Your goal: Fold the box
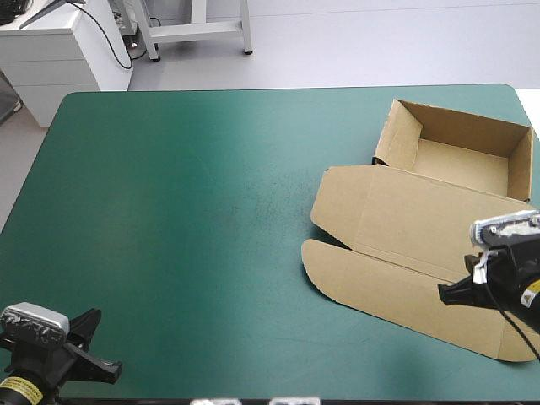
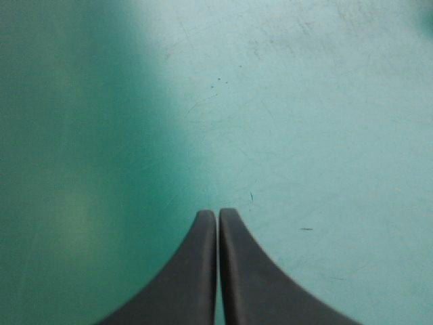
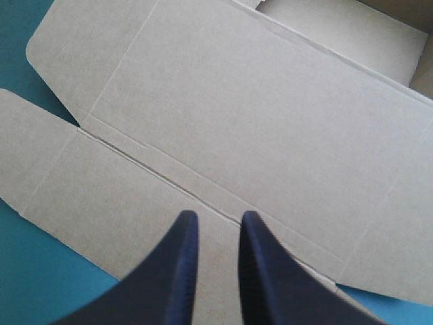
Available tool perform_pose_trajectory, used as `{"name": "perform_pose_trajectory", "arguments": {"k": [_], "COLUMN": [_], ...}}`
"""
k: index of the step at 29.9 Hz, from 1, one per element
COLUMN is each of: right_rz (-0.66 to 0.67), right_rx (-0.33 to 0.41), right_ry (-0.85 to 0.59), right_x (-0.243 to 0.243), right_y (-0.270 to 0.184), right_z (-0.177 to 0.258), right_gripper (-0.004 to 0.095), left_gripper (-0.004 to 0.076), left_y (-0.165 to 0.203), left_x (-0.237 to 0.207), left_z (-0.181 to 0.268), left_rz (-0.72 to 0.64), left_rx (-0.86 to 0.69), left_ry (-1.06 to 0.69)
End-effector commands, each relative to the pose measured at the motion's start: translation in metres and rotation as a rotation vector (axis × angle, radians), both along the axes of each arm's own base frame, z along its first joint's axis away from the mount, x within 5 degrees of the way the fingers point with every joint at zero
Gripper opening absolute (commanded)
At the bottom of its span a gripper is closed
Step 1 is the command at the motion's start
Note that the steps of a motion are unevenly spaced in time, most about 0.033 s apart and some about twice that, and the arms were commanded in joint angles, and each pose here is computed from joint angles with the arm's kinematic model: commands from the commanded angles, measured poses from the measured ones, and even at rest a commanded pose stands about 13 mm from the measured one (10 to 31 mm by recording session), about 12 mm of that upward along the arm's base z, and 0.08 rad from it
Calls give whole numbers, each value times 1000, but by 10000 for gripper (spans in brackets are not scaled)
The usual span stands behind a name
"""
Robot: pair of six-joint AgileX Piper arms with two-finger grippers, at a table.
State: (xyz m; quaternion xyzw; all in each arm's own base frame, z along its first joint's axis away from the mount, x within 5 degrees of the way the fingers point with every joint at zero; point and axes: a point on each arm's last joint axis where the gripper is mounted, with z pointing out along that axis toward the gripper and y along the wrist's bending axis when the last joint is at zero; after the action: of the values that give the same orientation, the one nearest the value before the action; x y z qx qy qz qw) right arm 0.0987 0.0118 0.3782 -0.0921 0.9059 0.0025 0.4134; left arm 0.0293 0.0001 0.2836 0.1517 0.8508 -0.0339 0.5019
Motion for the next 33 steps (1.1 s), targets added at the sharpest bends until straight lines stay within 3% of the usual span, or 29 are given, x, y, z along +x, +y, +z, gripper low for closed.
{"name": "perform_pose_trajectory", "arguments": {"k": [1,19,33], "right_rz": [-13,14,34], "right_rx": [34,56,108], "right_ry": [-119,-502,-546], "right_x": [-11,-82,-100], "right_y": [-2,-12,-11], "right_z": [-5,-57,-81], "right_gripper": [-15,-21,-21], "left_gripper": [-8,-8,-8], "left_y": [-1,5,5], "left_x": [-4,-21,-21], "left_z": [12,10,10], "left_rz": [-18,-23,-23], "left_rx": [-66,-90,-89], "left_ry": [-89,-139,-137]}}
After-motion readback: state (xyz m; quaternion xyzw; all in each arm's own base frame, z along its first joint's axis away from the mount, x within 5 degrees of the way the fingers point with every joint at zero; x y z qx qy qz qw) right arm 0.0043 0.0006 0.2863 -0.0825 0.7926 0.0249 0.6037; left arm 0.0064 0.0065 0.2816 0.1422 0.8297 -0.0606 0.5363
